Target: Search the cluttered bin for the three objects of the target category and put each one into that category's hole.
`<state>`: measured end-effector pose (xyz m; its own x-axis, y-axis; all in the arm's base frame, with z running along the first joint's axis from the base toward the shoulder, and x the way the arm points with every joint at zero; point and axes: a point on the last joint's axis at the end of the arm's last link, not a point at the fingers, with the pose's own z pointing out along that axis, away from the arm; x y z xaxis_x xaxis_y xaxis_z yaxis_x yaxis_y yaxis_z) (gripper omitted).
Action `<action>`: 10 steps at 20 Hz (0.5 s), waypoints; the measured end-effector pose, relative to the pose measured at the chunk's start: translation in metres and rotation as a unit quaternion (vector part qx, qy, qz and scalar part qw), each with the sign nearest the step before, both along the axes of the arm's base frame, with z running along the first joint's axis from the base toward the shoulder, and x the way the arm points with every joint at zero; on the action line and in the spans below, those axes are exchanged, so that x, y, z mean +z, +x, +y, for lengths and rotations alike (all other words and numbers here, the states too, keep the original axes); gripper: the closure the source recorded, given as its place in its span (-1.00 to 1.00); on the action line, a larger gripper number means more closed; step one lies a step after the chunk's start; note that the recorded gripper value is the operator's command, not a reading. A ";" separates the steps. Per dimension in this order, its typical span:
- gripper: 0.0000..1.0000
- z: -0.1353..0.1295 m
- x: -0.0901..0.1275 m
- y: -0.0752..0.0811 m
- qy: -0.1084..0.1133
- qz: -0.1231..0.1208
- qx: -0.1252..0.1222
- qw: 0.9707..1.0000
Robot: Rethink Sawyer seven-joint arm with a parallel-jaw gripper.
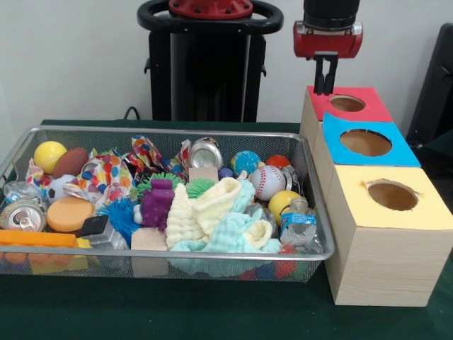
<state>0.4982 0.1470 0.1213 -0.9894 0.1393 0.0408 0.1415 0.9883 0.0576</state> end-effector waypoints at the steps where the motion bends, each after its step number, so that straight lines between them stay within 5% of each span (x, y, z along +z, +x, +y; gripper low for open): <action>1: 1.00 -0.002 -0.002 0.002 0.000 -0.001 -0.002 1.000; 10: 1.00 -0.036 -0.018 0.020 -0.003 -0.003 -0.034 0.999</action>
<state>0.5184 0.1112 0.1038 -0.9780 0.2060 0.0339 0.2075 0.9768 0.0520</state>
